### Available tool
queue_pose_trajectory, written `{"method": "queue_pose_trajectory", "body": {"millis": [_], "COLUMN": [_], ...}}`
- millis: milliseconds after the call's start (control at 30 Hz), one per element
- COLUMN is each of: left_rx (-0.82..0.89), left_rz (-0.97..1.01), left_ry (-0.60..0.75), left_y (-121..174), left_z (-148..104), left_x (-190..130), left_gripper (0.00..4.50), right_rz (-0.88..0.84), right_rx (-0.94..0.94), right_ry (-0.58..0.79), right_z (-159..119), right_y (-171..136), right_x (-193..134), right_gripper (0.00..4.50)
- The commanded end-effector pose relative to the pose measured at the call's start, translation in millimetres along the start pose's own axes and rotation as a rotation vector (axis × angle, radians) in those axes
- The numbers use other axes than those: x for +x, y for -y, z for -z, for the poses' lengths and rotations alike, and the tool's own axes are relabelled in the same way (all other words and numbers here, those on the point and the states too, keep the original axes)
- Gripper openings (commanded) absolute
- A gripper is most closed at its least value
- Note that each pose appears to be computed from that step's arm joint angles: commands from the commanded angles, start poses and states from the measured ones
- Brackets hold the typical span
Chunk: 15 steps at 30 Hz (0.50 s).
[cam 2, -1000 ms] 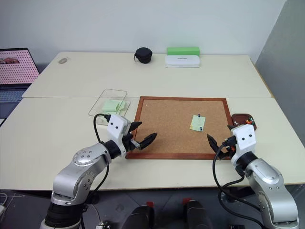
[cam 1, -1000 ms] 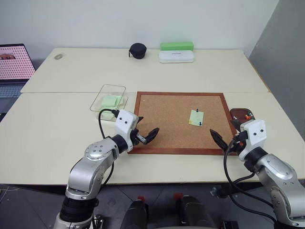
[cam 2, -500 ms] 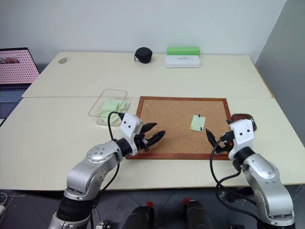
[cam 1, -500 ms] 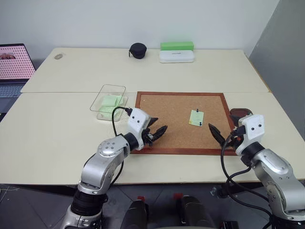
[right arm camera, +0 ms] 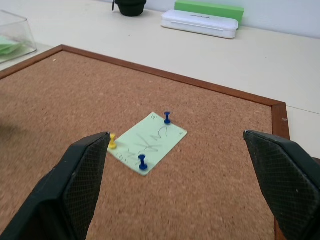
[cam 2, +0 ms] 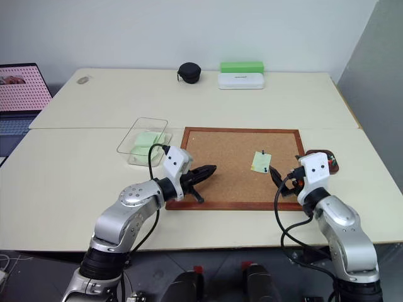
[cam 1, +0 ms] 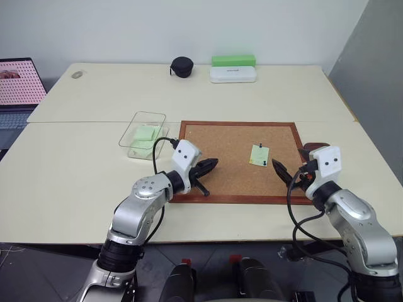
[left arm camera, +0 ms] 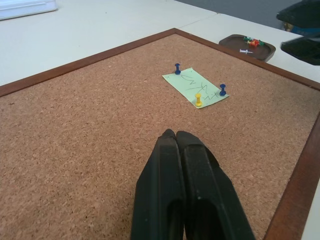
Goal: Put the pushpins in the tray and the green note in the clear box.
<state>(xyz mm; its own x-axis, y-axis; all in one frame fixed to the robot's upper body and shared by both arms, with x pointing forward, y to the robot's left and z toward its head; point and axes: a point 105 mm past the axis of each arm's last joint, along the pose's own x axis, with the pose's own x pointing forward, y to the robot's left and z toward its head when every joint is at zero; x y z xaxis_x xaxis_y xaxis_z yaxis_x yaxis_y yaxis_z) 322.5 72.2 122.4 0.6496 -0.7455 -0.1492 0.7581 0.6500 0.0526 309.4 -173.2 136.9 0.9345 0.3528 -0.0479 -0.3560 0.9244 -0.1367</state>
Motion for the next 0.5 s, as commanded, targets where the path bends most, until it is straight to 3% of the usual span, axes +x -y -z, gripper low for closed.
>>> {"method": "queue_pose_trajectory", "body": {"millis": [33, 500], "left_rx": [0.035, -0.006], "left_rz": [0.022, 0.083], "left_ry": [0.033, -0.210], "left_y": [3.0, 6.6], "left_z": [-8.7, 49.2], "left_x": [9.8, 43.6], "left_gripper": [0.04, 0.04], "right_rz": [-0.003, -0.076], "right_rx": [-0.046, 0.035], "right_ry": [0.036, 0.009], "right_z": [-8.3, -2.4], "right_y": [1.2, -2.1], "right_x": [10.2, 83.4], "right_gripper": [4.50, 4.50]}}
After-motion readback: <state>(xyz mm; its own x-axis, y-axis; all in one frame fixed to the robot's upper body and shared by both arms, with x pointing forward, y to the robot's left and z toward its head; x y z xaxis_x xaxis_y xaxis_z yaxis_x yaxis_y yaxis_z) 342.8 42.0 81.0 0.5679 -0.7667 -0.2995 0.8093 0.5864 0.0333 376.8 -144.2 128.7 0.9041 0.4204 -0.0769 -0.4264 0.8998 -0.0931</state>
